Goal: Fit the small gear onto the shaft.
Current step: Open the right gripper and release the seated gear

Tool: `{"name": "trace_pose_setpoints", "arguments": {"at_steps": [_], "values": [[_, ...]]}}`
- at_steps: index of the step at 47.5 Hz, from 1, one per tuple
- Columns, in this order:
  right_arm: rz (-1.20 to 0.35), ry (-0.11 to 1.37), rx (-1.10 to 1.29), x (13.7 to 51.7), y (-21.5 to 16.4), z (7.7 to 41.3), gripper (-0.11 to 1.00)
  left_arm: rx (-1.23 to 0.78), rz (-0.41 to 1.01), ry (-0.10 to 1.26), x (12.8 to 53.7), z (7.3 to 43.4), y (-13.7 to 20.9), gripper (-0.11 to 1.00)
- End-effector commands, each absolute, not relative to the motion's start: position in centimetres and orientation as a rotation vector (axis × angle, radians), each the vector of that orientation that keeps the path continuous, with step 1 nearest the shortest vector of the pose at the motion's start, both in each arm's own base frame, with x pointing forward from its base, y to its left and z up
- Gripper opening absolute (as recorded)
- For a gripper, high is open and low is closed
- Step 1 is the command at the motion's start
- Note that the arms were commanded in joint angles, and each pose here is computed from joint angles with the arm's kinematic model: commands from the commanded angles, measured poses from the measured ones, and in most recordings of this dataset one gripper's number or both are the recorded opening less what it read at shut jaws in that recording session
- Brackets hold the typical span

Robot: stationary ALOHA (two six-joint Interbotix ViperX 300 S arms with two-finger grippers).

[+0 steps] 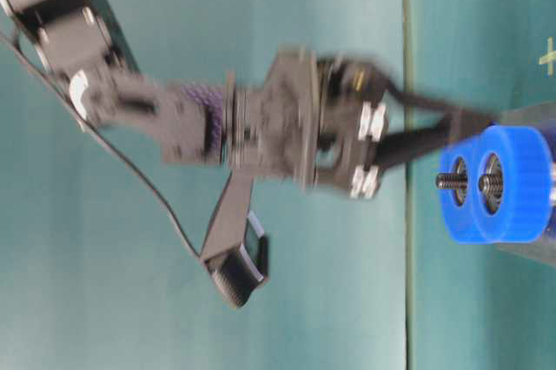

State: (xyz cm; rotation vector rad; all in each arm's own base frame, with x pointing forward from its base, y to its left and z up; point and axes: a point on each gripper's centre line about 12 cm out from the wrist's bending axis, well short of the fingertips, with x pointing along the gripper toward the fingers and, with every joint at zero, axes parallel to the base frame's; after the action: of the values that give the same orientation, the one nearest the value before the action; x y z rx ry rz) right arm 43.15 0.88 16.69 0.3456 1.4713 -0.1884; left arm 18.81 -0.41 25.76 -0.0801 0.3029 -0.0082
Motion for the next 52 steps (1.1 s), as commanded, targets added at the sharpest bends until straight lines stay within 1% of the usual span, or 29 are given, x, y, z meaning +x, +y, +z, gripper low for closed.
{"name": "trace_pose_setpoints", "arguments": {"at_steps": [1,7,13,18,25,32,39,46,52], "values": [[-0.15,1.417,0.35,42.4,3.0,19.8,-0.01,-0.081,-0.008,0.281,19.0,26.5,-0.4,0.0],[-0.164,1.372,0.366,42.4,2.6,20.9,-0.01,-0.081,-0.008,0.281,19.0,26.5,-0.4,0.0],[-0.182,1.284,0.368,44.1,1.1,21.3,-0.01,-0.081,-0.007,0.283,19.0,26.5,-0.4,0.0],[-0.202,1.253,0.371,45.3,-0.2,20.8,-0.01,-0.081,-0.008,0.281,19.0,26.5,-0.4,0.0],[-0.217,1.276,0.357,46.1,-1.3,19.2,-0.01,-0.081,-0.008,0.28,19.0,26.5,-0.4,0.0],[-0.21,1.344,0.344,45.5,-0.6,18.2,-0.01,-0.081,-0.008,0.28,19.0,26.5,-0.4,0.0],[-0.175,1.403,0.33,44.1,1.6,18.4,-0.01,-0.081,-0.008,0.28,19.0,26.5,-0.4,0.0],[-0.126,1.39,0.332,43.4,3.6,20.1,-0.01,-0.081,-0.008,0.28,19.0,26.5,-0.4,0.0],[-0.124,1.33,0.33,43.0,2.9,22.5,-0.01,-0.081,-0.008,0.281,19.0,26.5,-0.4,0.0]]}}
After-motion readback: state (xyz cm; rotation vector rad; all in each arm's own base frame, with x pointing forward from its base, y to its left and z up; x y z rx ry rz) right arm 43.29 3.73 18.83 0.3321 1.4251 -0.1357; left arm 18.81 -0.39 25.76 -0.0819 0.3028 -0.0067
